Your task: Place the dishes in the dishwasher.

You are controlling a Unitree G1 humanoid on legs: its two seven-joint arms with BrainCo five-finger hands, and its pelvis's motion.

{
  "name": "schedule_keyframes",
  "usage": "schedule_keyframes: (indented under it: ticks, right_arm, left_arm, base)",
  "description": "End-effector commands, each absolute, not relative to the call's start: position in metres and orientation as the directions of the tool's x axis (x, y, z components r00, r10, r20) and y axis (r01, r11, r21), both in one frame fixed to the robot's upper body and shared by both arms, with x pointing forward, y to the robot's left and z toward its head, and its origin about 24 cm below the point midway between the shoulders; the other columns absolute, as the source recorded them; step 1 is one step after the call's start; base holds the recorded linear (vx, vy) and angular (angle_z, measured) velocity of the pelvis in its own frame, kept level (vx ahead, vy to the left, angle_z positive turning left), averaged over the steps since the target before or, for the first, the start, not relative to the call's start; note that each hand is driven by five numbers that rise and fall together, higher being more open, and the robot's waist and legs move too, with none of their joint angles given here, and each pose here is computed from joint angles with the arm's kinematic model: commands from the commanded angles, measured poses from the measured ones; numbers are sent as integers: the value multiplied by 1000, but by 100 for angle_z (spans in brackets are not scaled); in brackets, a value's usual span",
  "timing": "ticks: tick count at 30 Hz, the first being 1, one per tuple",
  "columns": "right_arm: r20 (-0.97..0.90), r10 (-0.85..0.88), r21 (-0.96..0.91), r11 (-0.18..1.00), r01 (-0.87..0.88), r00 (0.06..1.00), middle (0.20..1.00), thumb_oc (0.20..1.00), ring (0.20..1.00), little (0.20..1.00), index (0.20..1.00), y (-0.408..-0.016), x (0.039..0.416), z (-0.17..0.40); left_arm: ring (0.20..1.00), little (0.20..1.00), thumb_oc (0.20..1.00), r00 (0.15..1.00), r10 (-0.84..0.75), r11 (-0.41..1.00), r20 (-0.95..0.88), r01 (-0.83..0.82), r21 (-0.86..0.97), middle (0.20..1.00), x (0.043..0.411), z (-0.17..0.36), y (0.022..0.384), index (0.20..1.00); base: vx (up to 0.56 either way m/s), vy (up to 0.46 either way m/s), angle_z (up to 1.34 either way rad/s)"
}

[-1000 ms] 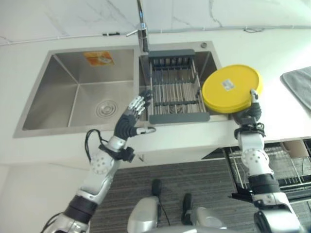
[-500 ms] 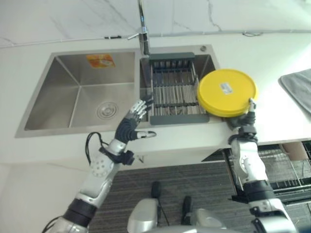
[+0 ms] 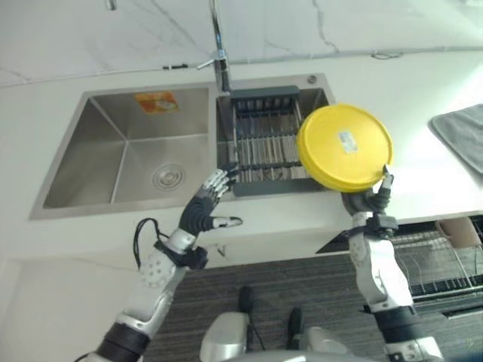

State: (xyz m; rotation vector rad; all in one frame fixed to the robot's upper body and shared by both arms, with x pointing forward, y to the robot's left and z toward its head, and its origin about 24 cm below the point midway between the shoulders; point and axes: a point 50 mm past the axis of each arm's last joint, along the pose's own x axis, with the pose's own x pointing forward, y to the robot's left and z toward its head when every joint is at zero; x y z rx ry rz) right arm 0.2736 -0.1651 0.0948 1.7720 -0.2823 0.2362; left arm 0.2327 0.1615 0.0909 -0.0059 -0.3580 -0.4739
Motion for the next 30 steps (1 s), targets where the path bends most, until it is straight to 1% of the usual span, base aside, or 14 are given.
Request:
schedule_keyframes:
  ticks: [1,4,8,9,10,11,12,15,18,22,25,28,30]
  right_arm:
    - [523,-50,826,-217,-521,851,200,200,200,200,200,-163,266,131]
    - [558,-48,815,-159,-557,829,200,200,200,200,200,-166,257,136]
    - [585,-64,808,-45,-587,809,200,200,200,200,200,-176,246,139]
    - [587,-66,809,1,-588,807,200,200,200,200,200,-179,243,139]
    - [580,-70,814,51,-578,811,200,200,200,200,200,-183,239,138]
    - [579,-70,815,63,-576,812,200,200,200,200,200,-184,238,137]
    - [569,-87,821,111,-560,818,200,200,200,200,200,-189,233,133]
    - [547,-135,834,177,-523,826,200,200,200,200,200,-200,223,125]
    - [534,-168,842,203,-500,829,200,200,200,200,200,-211,212,118]
    - [517,-156,853,184,-489,842,200,200,200,200,200,-215,208,113]
    - [504,-64,859,138,-493,861,200,200,200,200,200,-204,215,109]
    - [506,-66,860,116,-497,860,200,200,200,200,200,-199,218,106]
    - [510,-54,858,97,-504,859,200,200,200,200,200,-191,219,104]
  left_arm:
    - [1000,1000,1000,791,-439,895,427,426,131,1000,227,108,163,1000]
    - [1000,1000,1000,801,-413,907,434,405,115,1000,227,109,163,1000]
    - [1000,1000,1000,807,-397,914,438,390,110,1000,227,109,163,1000]
    - [1000,1000,1000,807,-394,916,441,387,110,1000,228,110,163,1000]
    - [1000,1000,1000,807,-388,918,446,382,108,1000,228,112,164,1000]
    - [1000,1000,1000,807,-384,920,448,378,108,1000,228,112,164,1000]
    - [1000,1000,1000,805,-379,922,456,372,109,1000,228,114,165,1000]
    - [1000,1000,1000,796,-383,920,469,373,117,1000,228,118,166,1000]
    - [1000,1000,1000,787,-380,922,485,368,125,1000,226,121,167,1000]
    - [1000,1000,1000,794,-356,932,493,339,128,1000,227,123,169,1000]
    - [1000,1000,1000,816,-282,959,505,255,125,1000,222,124,178,1000]
    - [1000,1000,1000,813,-290,957,505,257,136,1000,224,126,178,1000]
    - [1000,1000,1000,813,-289,957,506,255,136,1000,225,125,178,1000]
  base:
    - [-63,36,-29]
    - [-73,79,-30]
    - [-37,84,-45]
    - [-24,94,-30]
    - [-19,86,-29]
    - [-28,94,-28]
    - [-31,66,-23]
    - [-31,53,-29]
    - [-65,44,-28]
    - [-89,20,-49]
    - [-133,-78,-97]
    - [-107,-288,-133]
    - [-59,-411,31]
